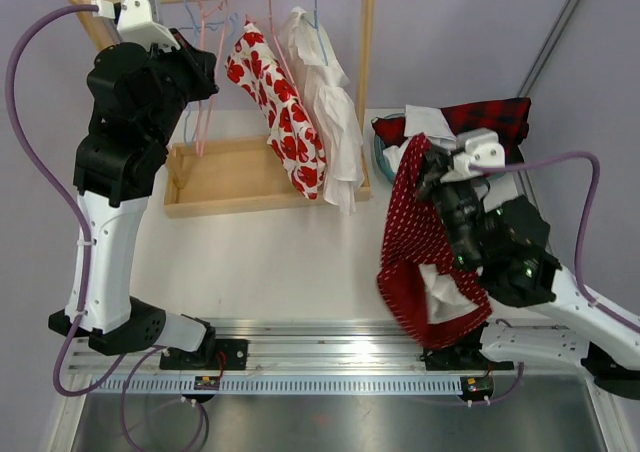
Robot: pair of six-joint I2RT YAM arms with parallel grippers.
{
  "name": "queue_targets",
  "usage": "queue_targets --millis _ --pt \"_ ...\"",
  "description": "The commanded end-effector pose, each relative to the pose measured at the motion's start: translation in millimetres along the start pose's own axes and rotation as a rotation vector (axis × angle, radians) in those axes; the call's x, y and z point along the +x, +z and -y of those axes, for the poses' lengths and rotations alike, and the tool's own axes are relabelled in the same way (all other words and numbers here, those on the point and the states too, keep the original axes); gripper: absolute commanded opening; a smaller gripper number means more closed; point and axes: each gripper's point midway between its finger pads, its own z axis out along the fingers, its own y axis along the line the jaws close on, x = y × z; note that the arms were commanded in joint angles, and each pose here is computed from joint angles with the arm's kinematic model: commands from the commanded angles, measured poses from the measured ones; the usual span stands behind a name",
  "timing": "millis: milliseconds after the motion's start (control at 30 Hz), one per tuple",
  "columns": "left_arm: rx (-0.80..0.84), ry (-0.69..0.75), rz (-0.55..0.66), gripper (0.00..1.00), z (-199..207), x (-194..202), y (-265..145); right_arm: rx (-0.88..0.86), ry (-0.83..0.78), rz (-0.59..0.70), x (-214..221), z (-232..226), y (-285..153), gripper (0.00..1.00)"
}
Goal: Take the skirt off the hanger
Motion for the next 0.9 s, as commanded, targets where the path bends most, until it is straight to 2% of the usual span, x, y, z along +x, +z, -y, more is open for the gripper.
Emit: queue_targets --millis 0,33,67,100,133,167,200,233,267,300,333,367,400,467,533,567,633,667,733,833,867 --pt "0.043 -0.028 0.080 0.00 8.8 -21.9 -3.3 0.166 -0.151 -0.020 -1.5 49.4 48.9 0.00" --pt "0.043 -0.025 0.072 0.00 9.0 -19.0 -1.9 0.159 -0.147 -0.008 -4.8 57.6 60.6 0.00" --pt "0.043 -0.024 0.067 0.00 8.9 -17.6 -1.7 0.263 -0.193 -0.064 12.0 97.3 78.6 0.00" --pt "0.042 -0.020 0.064 0.00 8.2 -16.5 -1.0 0.296 -0.141 -0.028 -6.2 113.2 87.5 0.00" --pt "0.042 -0.017 0.059 0.00 8.3 -14.8 -0.6 0.283 -0.137 -0.040 -5.7 121.2 97.6 0.00" --pt "0.044 -0.016 0.054 0.00 8.4 -13.4 -0.4 0.362 -0.152 -0.071 4.2 153.8 113.8 0.00" --pt "0.045 -0.013 0.052 0.00 8.4 -12.9 -0.5 0.394 -0.132 -0.021 -21.1 165.5 119.3 0.00" --pt "0.042 -0.012 0.050 0.00 8.0 -12.1 0.2 0.434 -0.130 -0.012 -26.1 180.4 125.2 0.00" --pt "0.045 -0.011 0.052 0.00 8.5 -13.2 -0.4 0.481 -0.131 -0.039 -13.7 202.5 139.7 0.00" --pt "0.045 -0.008 0.049 0.00 8.4 -12.6 -0.8 0.502 -0.083 0.022 -38.4 212.4 143.8 0.00" --pt "0.043 -0.007 0.048 0.00 7.7 -12.4 -0.8 0.490 -0.068 0.028 -40.7 217.2 152.3 0.00" --pt "0.048 -0.006 0.047 0.00 8.8 -13.0 -1.8 0.500 -0.058 -0.004 -22.2 227.1 172.2 0.00" --pt "0.048 -0.003 0.042 0.00 8.8 -11.9 -1.1 0.528 -0.041 0.050 -46.1 240.4 175.0 0.00" --pt "0.052 0.002 0.031 0.00 9.4 -10.2 -2.0 0.565 -0.033 -0.007 -19.6 258.3 198.3 0.00" --pt "0.048 0.008 0.029 0.00 8.2 -9.4 -2.5 0.586 -0.017 0.004 -16.0 270.0 208.6 0.00" --pt "0.047 0.010 0.026 0.00 7.8 -8.2 -1.9 0.596 -0.015 -0.049 15.9 275.8 220.5 0.00" --pt "0.042 0.016 0.024 0.00 6.4 -5.3 0.5 0.610 0.020 -0.081 49.2 281.1 228.4 0.00" --pt "0.040 0.016 0.024 0.00 5.8 -4.8 1.1 0.618 0.034 -0.165 99.6 283.6 228.2 0.00" --pt "0.038 0.015 0.011 0.00 5.9 1.6 7.7 0.602 0.090 -0.198 146.7 283.4 234.3 0.00" --pt "0.041 0.006 0.011 0.00 7.4 1.1 10.9 0.627 0.159 -0.381 253.9 288.2 230.8 0.00" --pt "0.043 0.003 0.008 0.00 8.6 1.8 12.6 0.623 0.174 -0.415 271.0 288.2 233.8 0.00"
